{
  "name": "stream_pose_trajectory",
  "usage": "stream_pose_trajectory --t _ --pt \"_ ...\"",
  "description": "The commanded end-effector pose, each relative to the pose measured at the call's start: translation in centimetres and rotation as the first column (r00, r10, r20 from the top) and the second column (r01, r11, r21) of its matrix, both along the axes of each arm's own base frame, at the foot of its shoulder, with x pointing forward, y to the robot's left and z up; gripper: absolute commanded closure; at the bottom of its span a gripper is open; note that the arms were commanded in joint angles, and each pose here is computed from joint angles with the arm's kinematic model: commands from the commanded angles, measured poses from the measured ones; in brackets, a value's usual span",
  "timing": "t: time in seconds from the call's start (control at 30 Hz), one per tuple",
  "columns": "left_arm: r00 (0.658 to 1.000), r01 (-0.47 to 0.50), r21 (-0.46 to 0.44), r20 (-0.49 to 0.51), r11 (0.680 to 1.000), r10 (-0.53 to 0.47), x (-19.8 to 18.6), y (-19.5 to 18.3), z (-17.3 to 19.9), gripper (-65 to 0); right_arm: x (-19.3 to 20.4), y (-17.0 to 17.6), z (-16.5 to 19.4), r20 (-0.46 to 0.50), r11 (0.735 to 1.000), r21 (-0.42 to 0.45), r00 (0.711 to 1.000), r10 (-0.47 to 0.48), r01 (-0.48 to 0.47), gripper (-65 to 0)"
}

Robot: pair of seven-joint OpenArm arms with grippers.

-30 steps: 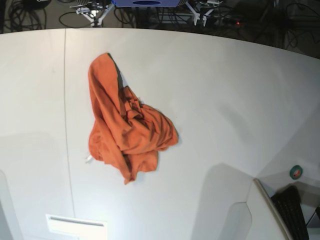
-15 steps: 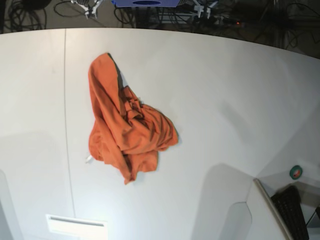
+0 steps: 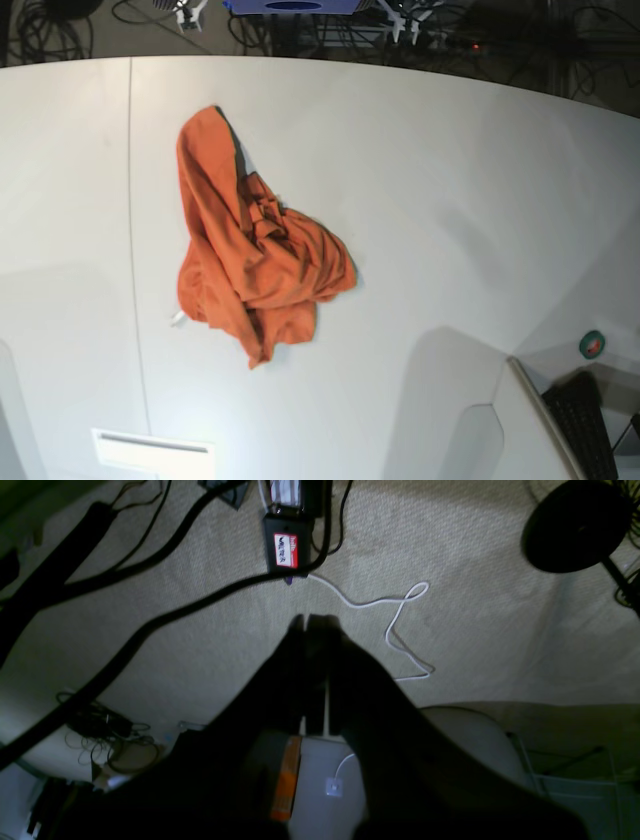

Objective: Layout the t-shirt on the table in an organized manner, then fold the t-shirt properly

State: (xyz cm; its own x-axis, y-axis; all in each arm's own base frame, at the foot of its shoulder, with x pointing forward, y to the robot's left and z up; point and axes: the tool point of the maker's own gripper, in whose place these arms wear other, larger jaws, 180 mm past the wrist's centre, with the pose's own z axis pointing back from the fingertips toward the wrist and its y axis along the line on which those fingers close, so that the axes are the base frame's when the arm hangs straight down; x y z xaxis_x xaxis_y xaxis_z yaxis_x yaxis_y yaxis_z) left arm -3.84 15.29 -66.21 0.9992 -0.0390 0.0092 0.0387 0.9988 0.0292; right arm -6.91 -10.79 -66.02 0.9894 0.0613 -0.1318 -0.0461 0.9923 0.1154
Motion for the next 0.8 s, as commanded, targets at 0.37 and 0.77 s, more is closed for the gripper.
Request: stream_pose_trajectory --t 0.37,0.77 --pt "1.000 0.008 0.003 -0.005 1.000 -0.008 -0.7 0.1 0.1 -9.2 -0.4 -0.2 0.1 -0.003 1.000 0.001 1.000 0.005 -0.005 0.0" --pt "0.998 0.000 0.002 0.057 1.000 0.000 0.2 0.1 0.1 0.0 0.1 -1.5 0.0 0.005 1.000 -0.025 1.000 0.011 -0.011 0.0"
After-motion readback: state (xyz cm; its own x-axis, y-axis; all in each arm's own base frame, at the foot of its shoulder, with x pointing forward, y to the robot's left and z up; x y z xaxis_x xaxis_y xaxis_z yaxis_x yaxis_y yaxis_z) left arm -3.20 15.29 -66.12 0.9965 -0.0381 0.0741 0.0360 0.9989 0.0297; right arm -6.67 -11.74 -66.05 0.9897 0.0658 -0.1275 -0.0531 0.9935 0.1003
